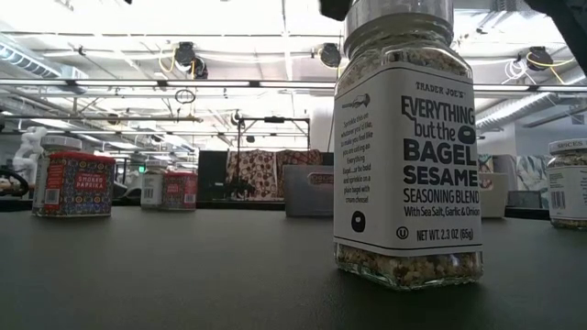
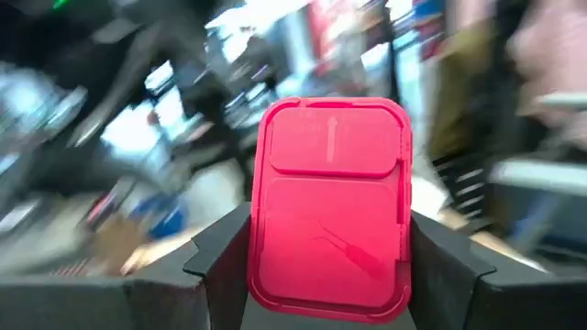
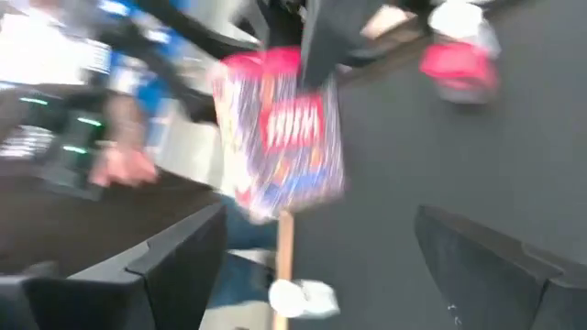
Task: Sort spices by type
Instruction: Adjust the red seasoning can in the black transparent bin
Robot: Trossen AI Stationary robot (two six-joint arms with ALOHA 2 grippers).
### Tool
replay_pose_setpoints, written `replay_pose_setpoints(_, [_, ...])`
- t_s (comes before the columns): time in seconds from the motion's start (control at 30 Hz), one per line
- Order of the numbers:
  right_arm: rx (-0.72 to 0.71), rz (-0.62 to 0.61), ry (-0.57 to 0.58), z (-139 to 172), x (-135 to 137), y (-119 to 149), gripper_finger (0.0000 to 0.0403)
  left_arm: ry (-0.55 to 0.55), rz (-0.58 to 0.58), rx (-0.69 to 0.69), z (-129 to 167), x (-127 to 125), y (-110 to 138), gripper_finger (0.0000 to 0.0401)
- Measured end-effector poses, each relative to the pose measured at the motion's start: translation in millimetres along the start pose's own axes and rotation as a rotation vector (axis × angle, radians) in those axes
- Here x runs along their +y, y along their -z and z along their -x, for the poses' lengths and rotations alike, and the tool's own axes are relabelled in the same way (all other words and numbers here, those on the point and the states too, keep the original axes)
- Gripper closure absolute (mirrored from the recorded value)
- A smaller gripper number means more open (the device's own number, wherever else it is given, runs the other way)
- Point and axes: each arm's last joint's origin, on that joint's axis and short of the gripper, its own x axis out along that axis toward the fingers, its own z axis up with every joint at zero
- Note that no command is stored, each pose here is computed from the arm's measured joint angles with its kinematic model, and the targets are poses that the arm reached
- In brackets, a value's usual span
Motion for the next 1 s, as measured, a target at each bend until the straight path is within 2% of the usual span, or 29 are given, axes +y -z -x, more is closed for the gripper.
replay_pose_setpoints(0.17, [0.027, 0.011, 0.305, 19.9, 13.2, 19.7, 0.0058, -0.226, 0.088, 0.256, 9.5, 14.8, 6.7, 0.0179])
replay_pose_setpoints(0.23, [0.012, 0.014, 0.399, 25.7, 18.1, 23.4, 0.0058, -0.275, 0.119, 0.322, 4.5, 25.4, 12.4, 0.0179])
replay_pose_setpoints(0.37, [-0.040, 0.035, 0.512, 39.9, 29.6, 28.9, 0.0058, -0.293, 0.181, 0.480, -14.5, 47.4, 31.5, 0.0179])
replay_pose_setpoints(0.47, [-0.076, 0.032, 0.566, 50.1, 36.4, 32.8, 0.0058, -0.260, 0.172, 0.581, -31.7, 62.7, 45.6, 0.0179])
replay_pose_setpoints(0.63, [-0.098, 0.023, 0.616, 61.7, 45.4, 40.3, 0.0058, -0.224, 0.016, 0.653, -58.2, 82.8, 53.5, 0.0179])
replay_pose_setpoints(0.73, [-0.108, 0.026, 0.616, 65.0, 49.1, 42.3, 0.0057, -0.226, 0.044, 0.672, -75.4, 94.6, 63.6, 0.0179])
replay_pose_setpoints(1.0, [-0.098, 0.035, 0.635, 64.4, 50.3, 44.0, 0.0057, -0.227, 0.076, 0.801, -112.8, 110.6, 114.9, 0.0179])
